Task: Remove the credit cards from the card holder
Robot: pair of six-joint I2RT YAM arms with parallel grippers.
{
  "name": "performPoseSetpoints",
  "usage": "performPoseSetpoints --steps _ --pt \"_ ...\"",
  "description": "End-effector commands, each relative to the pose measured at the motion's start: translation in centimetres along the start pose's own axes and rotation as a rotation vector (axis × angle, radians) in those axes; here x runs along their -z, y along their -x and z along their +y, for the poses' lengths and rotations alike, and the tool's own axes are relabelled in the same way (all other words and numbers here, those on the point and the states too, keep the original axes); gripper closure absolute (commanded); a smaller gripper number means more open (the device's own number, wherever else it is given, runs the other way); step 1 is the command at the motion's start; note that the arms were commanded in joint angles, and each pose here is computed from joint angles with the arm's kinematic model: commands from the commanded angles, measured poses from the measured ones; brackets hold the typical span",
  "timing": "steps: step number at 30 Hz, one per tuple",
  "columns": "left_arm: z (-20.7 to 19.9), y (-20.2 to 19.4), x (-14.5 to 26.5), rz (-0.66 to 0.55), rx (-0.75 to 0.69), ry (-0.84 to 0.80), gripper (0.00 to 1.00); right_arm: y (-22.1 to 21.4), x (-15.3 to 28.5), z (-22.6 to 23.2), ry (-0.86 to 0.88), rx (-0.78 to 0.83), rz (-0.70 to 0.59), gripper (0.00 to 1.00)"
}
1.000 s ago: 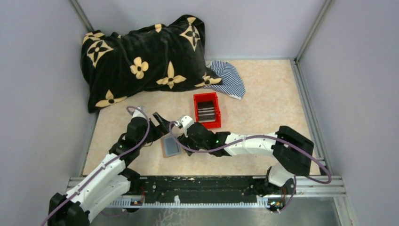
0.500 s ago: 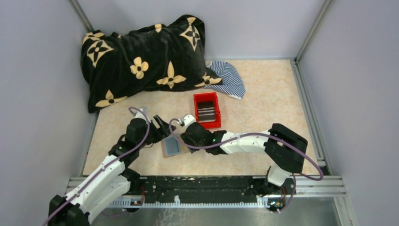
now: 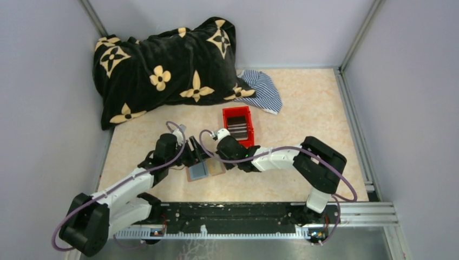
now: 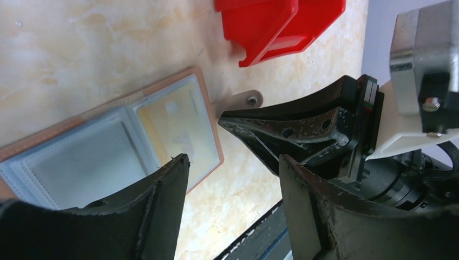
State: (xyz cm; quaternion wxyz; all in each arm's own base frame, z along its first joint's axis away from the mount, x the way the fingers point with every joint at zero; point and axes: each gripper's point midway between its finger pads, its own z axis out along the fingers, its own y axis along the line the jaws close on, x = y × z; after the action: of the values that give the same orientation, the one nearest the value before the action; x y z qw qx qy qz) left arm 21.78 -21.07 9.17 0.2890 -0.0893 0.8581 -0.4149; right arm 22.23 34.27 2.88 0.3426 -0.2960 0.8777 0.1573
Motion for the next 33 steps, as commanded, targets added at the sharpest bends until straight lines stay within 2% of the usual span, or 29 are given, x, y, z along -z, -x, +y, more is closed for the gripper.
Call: performPoseSetpoints --steps 1,11,14,17,21,23,28,33 --pt "-0.5 -1.2 0.0 0.029 0.019 -0.055 0.33 0.5 -0.6 1.1 0.053 -0.033 -0.035 1.00" --pt "3.6 -2.9 0.9 0.036 0.034 0.158 0.37 0.3 -0.9 2.1 0.110 -0.036 -0.032 1.00" --pt "3.0 -2.6 1.4 0.018 0.033 0.142 0.38 0.4 -0.7 2.1 0.110 -0.040 -0.040 1.00" --pt "1.9 -0.8 2.5 -0.057 0.014 0.146 0.38 0.2 -0.8 2.0 0.103 -0.042 -0.035 1.00" --pt "5.0 0.2 4.3 -0.110 0.009 0.367 0.39 0.0 -0.8 2.0 0.104 -0.050 -0.030 1.00" --pt "6.4 -0.5 4.4 -0.093 0.021 0.422 0.39 0.0 -0.7 2.1 0.109 -0.054 -0.034 1.00" --pt "8.8 -3.7 3.6 -0.012 0.102 0.442 0.41 0.5 -0.4 2.2 0.117 -0.057 -0.044 1.00" --pt "10.5 -4.9 4.0 -0.012 0.122 0.474 0.44 1.1 0.0 2.4 0.125 -0.052 -0.055 1.00"
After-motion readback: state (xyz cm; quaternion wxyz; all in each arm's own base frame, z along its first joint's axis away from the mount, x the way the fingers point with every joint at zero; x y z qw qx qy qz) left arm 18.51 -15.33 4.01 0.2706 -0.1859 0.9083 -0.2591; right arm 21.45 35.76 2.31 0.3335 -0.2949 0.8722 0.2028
